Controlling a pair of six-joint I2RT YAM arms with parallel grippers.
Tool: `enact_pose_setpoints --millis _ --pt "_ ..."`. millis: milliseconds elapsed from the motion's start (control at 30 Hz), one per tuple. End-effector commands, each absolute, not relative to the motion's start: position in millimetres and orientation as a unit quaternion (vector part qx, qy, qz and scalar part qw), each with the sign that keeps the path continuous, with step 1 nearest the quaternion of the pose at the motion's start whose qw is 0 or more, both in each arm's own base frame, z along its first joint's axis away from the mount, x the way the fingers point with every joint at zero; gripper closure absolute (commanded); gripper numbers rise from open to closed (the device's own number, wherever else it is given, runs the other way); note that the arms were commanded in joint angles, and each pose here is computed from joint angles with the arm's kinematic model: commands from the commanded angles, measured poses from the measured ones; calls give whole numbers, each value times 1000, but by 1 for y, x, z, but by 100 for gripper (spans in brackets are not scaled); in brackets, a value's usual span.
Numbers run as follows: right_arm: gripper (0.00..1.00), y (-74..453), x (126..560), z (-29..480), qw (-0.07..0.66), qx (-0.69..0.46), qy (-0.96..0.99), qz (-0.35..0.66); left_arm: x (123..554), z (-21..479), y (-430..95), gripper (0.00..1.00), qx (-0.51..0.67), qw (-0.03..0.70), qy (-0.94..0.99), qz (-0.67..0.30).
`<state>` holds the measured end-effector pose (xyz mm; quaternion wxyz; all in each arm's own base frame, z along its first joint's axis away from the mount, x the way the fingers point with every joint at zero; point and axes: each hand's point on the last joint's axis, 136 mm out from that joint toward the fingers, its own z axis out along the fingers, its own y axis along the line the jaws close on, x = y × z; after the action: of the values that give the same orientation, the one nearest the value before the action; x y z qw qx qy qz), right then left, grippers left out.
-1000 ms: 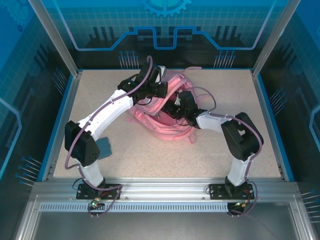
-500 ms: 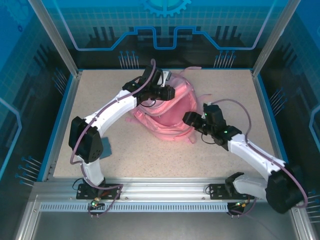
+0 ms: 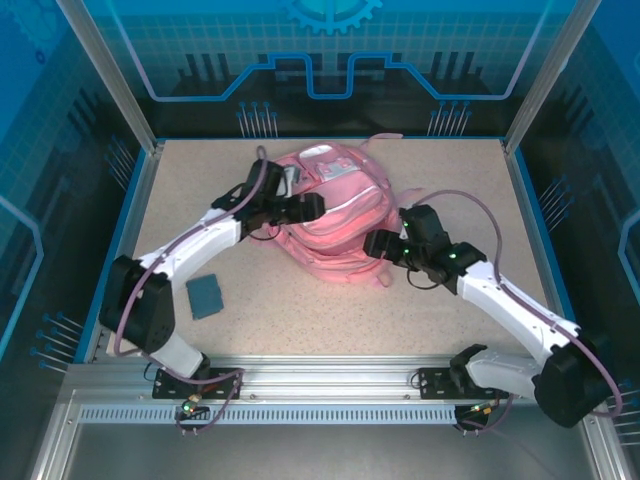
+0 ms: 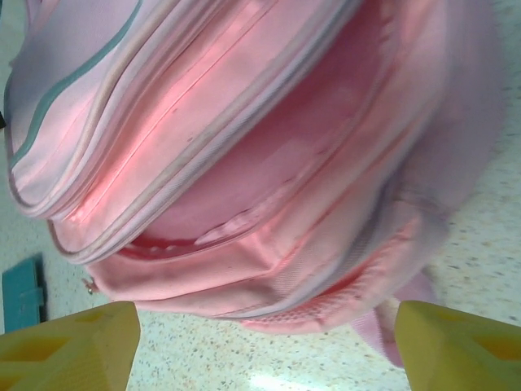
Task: Pack the student bag
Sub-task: Rotate the student bag at the top-center of the table.
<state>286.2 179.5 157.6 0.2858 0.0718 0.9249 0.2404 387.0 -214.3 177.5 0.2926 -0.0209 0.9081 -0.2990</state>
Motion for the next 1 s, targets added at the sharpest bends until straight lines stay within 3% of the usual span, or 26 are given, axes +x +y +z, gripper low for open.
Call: enact_pose_setpoints --millis 0,300,433,700,967 --pt "15 210 285 156 262 32 925 273 377 175 -190 18 -56 302 897 -318" --pt "18 277 323 170 245 35 873 421 359 134 -146 17 -134 271 895 -328" --pt "31 285 337 164 237 41 868 434 358 132 -138 17 -145 273 893 -328" --pt "65 246 351 149 258 83 892 363 360 137 -145 19 -112 285 888 -344" --pt "70 202 377 155 286 93 898 322 349 138 -175 33 5 308 887 -344"
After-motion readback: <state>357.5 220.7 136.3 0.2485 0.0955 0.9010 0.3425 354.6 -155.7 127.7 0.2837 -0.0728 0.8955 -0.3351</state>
